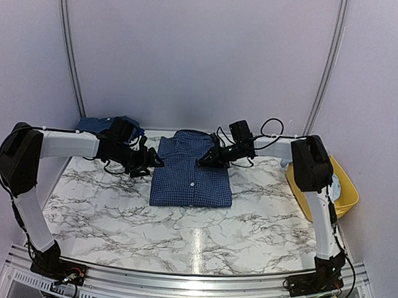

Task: Fold and stack the mixed laundry pile
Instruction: Smooth out the 2/3-rectangle-folded T-shirt at the center of the board.

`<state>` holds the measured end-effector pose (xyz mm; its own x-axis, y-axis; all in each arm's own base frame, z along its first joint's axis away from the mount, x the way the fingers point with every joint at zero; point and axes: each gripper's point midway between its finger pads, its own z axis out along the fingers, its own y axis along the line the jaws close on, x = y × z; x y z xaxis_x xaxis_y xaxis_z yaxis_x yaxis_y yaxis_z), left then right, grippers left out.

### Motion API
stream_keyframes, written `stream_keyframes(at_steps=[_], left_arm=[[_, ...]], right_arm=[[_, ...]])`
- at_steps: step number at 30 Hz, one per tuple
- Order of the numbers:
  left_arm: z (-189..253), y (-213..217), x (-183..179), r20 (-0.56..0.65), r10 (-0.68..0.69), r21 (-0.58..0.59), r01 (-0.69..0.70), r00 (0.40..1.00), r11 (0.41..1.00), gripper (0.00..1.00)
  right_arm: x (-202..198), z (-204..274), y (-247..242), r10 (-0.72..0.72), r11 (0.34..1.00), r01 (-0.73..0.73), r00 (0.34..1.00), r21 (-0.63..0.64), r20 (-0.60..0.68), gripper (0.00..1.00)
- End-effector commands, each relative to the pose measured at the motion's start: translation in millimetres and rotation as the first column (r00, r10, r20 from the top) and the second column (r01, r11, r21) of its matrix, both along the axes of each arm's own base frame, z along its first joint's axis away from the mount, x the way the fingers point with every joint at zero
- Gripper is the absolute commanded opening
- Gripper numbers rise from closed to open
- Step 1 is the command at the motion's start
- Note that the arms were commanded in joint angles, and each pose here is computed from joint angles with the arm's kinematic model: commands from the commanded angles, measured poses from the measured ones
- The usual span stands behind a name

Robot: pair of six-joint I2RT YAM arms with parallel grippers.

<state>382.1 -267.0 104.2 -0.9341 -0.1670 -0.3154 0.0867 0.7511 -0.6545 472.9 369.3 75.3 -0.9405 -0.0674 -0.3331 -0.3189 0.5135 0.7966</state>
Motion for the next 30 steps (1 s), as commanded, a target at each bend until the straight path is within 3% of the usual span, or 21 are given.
stream_keyframes(at_steps=[1, 5, 9, 13, 18, 23, 27, 30], left_arm=[[8, -5, 14, 0.043, -0.019, 0.011, 0.019, 0.999, 1.0, 0.79], [16, -8, 36, 0.09, -0.008, 0.037, 0.004, 0.996, 0.999, 0.81], [22, -18, 62, 0.141, -0.043, 0.088, 0.03, 0.989, 0.996, 0.81], [30, -39, 82, 0.188, -0.142, 0.082, 0.128, 0.972, 0.988, 0.8], [37, -71, 93, 0.283, -0.321, 0.054, 0.319, 0.904, 0.946, 0.75], [47, -92, 103, 0.42, -0.461, 0.088, 0.47, 0.782, 0.878, 0.66], [48, -102, 108, 0.489, -0.524, 0.117, 0.542, 0.698, 0.832, 0.59], [37, -107, 111, 0.495, -0.543, 0.13, 0.561, 0.678, 0.818, 0.53]], right_arm=[[8, -6, 6, -0.009, 1.0, 0.009, 1.0, 0.01, -0.004, 0.2], [16, 2, 6, -0.015, 1.0, 0.015, 1.0, 0.005, 0.016, 0.23], [9, 42, 4, 0.004, 0.999, -0.007, 0.997, 0.042, 0.075, 0.43], [-1, 79, -10, -0.017, 0.996, 0.007, 0.994, 0.086, 0.111, 0.47], [-20, 78, -31, -0.056, 0.997, 0.051, 0.996, 0.062, 0.075, 0.43], [-41, 50, -34, -0.057, 0.997, 0.057, 0.998, 0.045, 0.012, 0.32], [-36, 38, -21, -0.059, 0.996, 0.059, 0.998, 0.065, -0.005, 0.26], [-24, 34, -11, -0.064, 0.994, 0.066, 0.998, 0.089, -0.022, 0.21]])
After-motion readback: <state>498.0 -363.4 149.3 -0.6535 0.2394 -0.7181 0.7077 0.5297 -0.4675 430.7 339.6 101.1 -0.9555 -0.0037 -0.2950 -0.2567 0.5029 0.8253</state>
